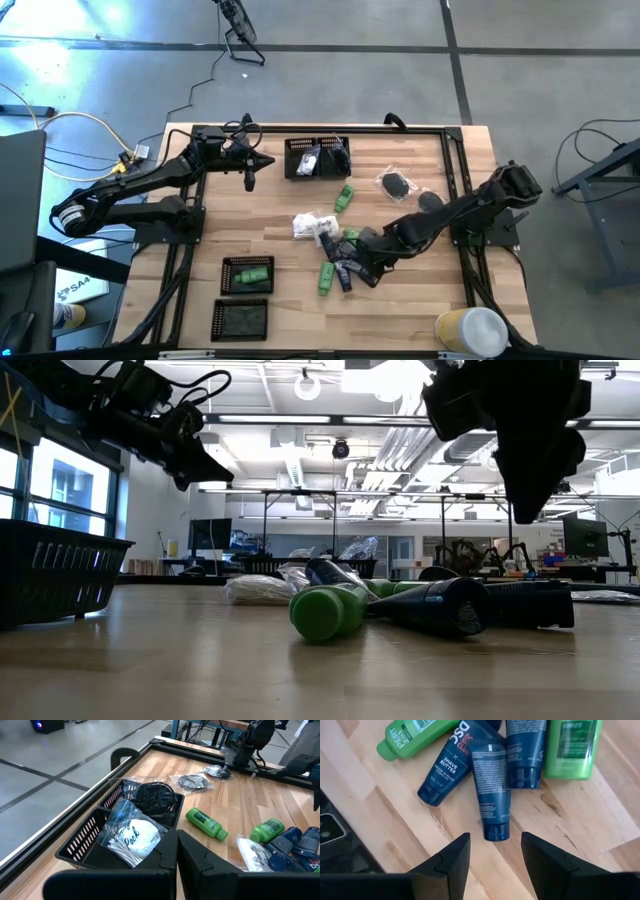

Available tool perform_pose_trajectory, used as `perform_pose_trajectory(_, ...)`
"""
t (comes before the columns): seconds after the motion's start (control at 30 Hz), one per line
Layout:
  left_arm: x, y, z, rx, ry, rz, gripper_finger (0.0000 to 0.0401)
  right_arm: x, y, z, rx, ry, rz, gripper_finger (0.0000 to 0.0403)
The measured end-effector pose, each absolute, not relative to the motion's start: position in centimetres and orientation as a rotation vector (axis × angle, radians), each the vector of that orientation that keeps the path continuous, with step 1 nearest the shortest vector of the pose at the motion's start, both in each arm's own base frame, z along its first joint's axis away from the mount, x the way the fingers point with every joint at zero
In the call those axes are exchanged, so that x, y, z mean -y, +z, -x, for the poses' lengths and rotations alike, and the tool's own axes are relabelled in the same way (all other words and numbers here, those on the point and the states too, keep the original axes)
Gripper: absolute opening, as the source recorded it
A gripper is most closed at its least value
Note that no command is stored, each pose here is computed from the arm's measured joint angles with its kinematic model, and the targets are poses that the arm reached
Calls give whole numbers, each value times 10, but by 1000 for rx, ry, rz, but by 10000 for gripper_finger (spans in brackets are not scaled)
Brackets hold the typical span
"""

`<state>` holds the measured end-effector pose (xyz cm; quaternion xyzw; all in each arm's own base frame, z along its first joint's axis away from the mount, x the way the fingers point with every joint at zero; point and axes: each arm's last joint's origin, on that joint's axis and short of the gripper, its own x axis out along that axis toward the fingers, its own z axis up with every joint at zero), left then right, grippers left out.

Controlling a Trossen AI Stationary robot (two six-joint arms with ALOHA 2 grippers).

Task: Pick & Place Travel size toiletries
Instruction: Put the dark blue shave cream into the bottom left basket

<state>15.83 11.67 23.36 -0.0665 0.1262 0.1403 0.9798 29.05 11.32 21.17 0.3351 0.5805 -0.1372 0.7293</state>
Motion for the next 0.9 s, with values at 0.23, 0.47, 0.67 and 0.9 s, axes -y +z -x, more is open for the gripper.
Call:
perform_pose_trajectory(0.23, -116, 230, -157, -291, 281, 157, 0, -124, 212, -287, -1236, -317, -684, 177)
perform_pose_trajectory(0.47, -115, 227, -157, -313, 281, 170, 0, -125, 213, -290, -1209, -308, -711, 231)
perform_pose_trajectory(0.67, -115, 227, -157, -313, 281, 170, 0, -129, 205, -290, -1245, -323, -688, 256)
perform_pose_trajectory(0.9, -115, 227, -157, -313, 282, 170, 0, -138, 176, -296, -1311, -358, -650, 255)
